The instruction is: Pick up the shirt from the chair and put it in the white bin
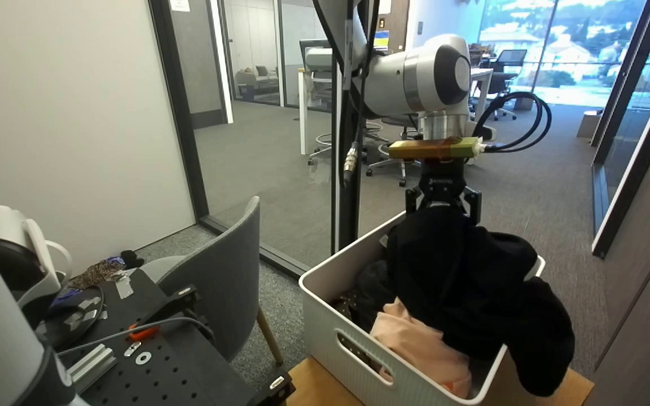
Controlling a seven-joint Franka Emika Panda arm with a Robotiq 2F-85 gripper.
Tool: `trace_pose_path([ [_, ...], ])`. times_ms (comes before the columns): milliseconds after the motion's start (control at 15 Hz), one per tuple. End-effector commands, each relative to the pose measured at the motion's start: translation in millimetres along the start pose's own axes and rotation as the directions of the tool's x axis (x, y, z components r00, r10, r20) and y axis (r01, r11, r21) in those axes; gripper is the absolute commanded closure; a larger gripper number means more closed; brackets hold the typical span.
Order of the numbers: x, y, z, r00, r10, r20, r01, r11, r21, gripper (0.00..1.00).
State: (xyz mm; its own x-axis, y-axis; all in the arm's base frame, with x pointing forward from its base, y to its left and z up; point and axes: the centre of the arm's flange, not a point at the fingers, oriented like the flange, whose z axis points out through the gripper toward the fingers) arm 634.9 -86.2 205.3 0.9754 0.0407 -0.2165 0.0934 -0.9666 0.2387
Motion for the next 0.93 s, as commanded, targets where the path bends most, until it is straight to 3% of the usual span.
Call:
trace_pose_path([
  [0, 19, 0, 16, 0.999, 0.032, -0.016, -0.031, 0.997, 0.064, 0.86],
  [667, 26, -3, 33, 0.997, 0.072, 0.007, -0.072, 0.99, 0.125, 0.88],
  [733, 22, -3, 28, 0.997, 0.069, 0.021, -0.071, 0.988, 0.14, 0.53],
  [867, 14, -3, 19, 0.997, 0.064, 0.032, -0.068, 0.986, 0.154, 0.46],
])
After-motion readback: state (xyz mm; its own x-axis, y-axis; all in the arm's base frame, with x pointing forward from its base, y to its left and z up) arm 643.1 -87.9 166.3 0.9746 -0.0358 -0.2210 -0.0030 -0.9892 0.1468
